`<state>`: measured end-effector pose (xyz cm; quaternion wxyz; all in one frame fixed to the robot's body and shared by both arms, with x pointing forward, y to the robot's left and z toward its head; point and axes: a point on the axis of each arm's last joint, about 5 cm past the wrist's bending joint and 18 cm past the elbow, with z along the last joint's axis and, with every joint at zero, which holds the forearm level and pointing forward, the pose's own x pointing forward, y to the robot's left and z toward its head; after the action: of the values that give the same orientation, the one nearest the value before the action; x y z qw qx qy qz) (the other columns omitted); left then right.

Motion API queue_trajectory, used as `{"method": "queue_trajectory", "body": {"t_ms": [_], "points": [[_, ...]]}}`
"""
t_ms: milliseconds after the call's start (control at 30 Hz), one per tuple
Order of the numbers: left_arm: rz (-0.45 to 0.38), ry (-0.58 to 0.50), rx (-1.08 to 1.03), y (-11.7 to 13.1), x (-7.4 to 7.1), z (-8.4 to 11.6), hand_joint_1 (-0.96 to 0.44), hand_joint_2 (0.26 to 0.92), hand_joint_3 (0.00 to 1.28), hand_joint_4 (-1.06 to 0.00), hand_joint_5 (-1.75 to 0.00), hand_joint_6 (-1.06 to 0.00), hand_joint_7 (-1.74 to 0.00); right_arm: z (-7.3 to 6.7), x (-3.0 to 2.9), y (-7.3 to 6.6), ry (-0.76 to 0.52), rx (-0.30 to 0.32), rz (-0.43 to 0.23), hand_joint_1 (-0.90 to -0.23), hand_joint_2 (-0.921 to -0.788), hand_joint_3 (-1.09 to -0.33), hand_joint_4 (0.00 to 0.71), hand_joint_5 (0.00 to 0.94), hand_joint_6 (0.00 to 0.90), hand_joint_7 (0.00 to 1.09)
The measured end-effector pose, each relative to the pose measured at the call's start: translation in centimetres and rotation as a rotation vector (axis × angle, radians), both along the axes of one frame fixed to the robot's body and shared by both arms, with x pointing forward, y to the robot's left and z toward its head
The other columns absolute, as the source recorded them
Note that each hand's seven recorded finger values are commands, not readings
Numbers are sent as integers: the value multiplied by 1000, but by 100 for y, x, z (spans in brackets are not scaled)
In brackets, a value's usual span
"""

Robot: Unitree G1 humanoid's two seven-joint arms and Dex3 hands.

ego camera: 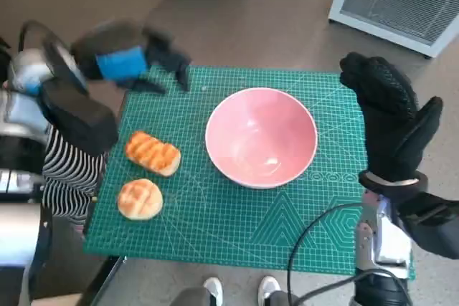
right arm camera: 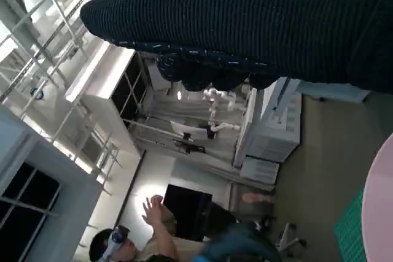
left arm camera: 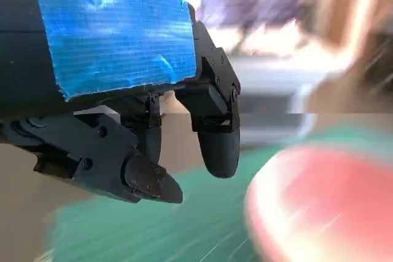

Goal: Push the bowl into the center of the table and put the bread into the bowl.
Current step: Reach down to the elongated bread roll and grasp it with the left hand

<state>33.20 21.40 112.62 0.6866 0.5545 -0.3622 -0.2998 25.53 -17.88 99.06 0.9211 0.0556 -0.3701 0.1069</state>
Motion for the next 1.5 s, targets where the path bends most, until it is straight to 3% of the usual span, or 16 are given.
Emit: {"method": "queue_trajectory", "body": {"t_ms": [200,400,467,533,567,633,700,767,1033,1500], "points": [[-74,-62,-1,-70,-41,228,1,918,21,-674,-1113,-752,-1104,-4,-15,-10,-2,0,-4,-677,-921,-636,164,0,105,459],[-69,-24,36,-55,-33,212,1,911,15,-699,-1096,-770,-1074,-28,-38,-33,0,1,-16,-682,-921,-638,163,0,105,460],[-52,15,54,-41,-22,202,1,917,38,-675,-1135,-716,-1114,-30,-41,-35,-2,2,-19,-683,-921,-639,163,0,106,461],[-22,74,75,-16,-9,198,12,848,37,-528,-880,-562,-911,-29,-42,-34,-6,3,-20,-684,-921,-639,163,0,106,461],[-4,113,86,-1,0,197,-28,787,37,-351,-666,-383,-763,-29,-43,-32,-8,3,-20,-684,-921,-639,163,0,106,461],[45,198,114,45,13,192,-95,718,40,-190,-421,-201,-613,-28,-44,-32,-11,4,-23,-684,-921,-639,163,0,106,462],[98,269,139,97,14,184,-161,666,39,-79,-242,-82,-488,-28,-45,-33,-14,4,-26,-684,-921,-639,164,0,105,462],[157,340,170,150,8,169,-187,643,42,-49,-146,-50,-419,-29,-47,-34,-17,3,-29,-684,-921,-638,163,0,103,461],[302,453,254,298,-85,79,-234,620,47,-14,-8,-118,-166,-37,-50,-26,-19,-11,-46,-681,-921,-641,164,0,100,461],[351,533,304,394,-141,-196,-254,630,45,-7,-2,-144,-85,-42,-48,-9,-16,-10,-47,-680,-921,-643,162,0,99,463]]}}
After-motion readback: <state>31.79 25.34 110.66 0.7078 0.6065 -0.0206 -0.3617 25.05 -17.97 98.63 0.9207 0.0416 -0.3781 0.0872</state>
